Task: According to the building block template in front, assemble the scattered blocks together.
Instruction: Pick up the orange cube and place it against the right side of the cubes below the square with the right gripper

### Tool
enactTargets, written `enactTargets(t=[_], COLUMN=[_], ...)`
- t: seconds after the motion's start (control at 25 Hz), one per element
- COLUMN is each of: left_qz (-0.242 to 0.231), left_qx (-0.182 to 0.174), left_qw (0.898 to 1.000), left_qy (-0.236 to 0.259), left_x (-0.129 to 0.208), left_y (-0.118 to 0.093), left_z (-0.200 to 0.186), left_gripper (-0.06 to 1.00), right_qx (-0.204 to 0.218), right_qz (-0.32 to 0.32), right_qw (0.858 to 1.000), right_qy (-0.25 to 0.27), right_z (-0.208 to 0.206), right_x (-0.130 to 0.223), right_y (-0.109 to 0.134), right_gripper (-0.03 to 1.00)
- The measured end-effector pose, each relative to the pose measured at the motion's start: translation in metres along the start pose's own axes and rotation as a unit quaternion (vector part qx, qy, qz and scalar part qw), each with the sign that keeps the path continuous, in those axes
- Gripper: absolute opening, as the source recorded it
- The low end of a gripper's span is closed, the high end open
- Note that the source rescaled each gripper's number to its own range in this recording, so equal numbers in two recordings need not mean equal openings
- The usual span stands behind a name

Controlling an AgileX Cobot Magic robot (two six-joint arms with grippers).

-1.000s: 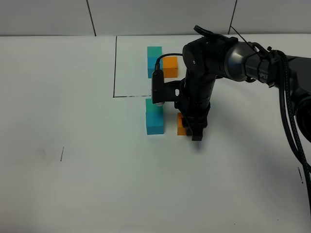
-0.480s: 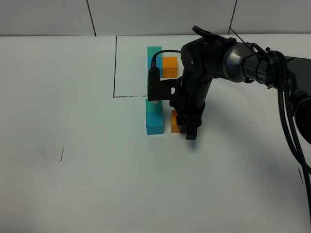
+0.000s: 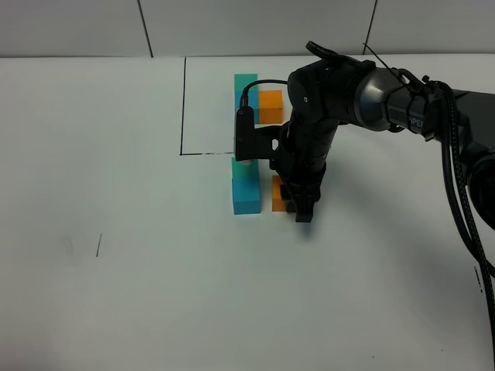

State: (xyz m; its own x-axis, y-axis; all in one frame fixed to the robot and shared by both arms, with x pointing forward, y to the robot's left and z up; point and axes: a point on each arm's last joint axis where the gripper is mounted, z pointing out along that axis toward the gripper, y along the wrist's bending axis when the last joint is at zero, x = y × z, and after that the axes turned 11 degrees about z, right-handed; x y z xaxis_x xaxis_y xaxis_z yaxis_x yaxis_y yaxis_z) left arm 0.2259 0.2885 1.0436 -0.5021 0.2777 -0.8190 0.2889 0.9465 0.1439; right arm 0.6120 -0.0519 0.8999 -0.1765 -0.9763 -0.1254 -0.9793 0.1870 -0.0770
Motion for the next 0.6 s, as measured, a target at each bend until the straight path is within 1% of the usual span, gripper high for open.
enactTargets(t=[0.6], left_qz=[0.0], left_qx=[0.0], left_qw=[1.0], left_qy=[0.0], left_x=[0.0], left_y=[0.0], left_z=[0.0], left_gripper=[0.36], right_qx=[-0.004], right_qz=[-0.014], right_qw=[1.0], right_qy=[-0.002], right_z=[0.0036], right_x=[-0.0047], right_y=[0.0032], right_gripper=[0.0])
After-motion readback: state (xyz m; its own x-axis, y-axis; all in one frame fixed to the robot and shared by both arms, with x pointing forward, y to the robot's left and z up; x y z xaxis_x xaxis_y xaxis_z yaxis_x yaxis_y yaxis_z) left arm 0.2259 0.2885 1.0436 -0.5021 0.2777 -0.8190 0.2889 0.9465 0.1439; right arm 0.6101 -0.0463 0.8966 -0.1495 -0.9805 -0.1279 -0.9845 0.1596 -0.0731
